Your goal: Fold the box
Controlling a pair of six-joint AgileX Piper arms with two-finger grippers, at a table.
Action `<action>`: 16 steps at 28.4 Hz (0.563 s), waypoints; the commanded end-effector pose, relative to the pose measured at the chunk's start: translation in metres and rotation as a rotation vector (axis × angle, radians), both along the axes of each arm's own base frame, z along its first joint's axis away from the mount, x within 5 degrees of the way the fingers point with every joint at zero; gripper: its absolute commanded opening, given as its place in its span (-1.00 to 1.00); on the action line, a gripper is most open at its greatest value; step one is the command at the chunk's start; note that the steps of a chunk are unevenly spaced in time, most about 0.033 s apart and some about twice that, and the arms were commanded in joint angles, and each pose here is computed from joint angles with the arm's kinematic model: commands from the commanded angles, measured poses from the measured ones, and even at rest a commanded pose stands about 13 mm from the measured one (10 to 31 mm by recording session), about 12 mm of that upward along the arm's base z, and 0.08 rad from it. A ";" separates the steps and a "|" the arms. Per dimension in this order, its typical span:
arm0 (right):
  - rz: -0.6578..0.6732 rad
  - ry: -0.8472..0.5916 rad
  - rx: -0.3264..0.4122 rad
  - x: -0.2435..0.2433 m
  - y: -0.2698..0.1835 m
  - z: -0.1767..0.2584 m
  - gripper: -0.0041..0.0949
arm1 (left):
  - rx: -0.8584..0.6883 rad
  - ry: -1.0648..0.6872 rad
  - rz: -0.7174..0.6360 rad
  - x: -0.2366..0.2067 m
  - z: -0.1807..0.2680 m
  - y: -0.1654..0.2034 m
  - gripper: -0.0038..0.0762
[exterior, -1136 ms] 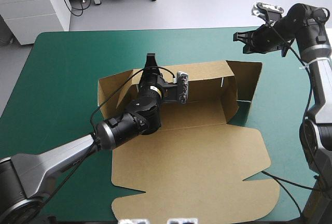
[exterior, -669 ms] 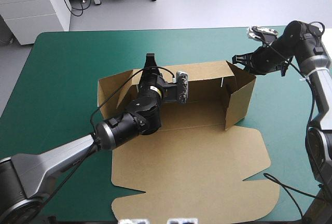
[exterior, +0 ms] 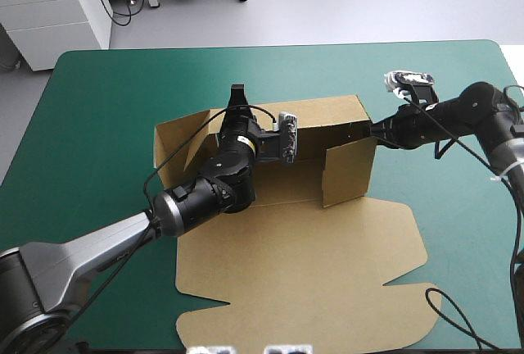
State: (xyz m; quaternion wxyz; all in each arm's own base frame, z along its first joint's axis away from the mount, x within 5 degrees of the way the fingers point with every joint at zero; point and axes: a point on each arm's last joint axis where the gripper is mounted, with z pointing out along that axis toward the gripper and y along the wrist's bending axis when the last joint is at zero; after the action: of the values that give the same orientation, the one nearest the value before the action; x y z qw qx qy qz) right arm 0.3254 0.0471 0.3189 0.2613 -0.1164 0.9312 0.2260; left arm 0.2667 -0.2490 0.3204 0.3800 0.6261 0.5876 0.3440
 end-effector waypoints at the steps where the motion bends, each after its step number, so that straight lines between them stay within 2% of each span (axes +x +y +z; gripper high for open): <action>1: 0.014 -0.163 0.063 -0.013 0.003 0.013 -0.93 | 0.000 0.009 0.024 -0.002 0.002 0.000 -0.92; 8: 0.037 -0.251 0.031 -0.024 0.002 -0.008 -0.93 | -0.003 0.026 0.039 0.001 -0.008 -0.005 -0.92; 13: 0.114 -0.274 -0.001 -0.027 0.003 -0.011 -0.93 | -0.005 0.026 0.040 0.001 -0.008 -0.005 -0.92; 16: 0.133 -0.274 -0.020 -0.029 0.003 -0.011 -0.84 | -0.005 0.026 0.040 0.001 -0.008 -0.005 -0.92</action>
State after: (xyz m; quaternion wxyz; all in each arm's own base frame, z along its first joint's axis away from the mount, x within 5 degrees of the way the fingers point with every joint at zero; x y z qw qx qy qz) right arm 0.3018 0.0499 0.2870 0.3354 -0.2020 0.8949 0.2139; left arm 0.2740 -0.2535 0.3093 0.3666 0.6281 0.5779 0.3702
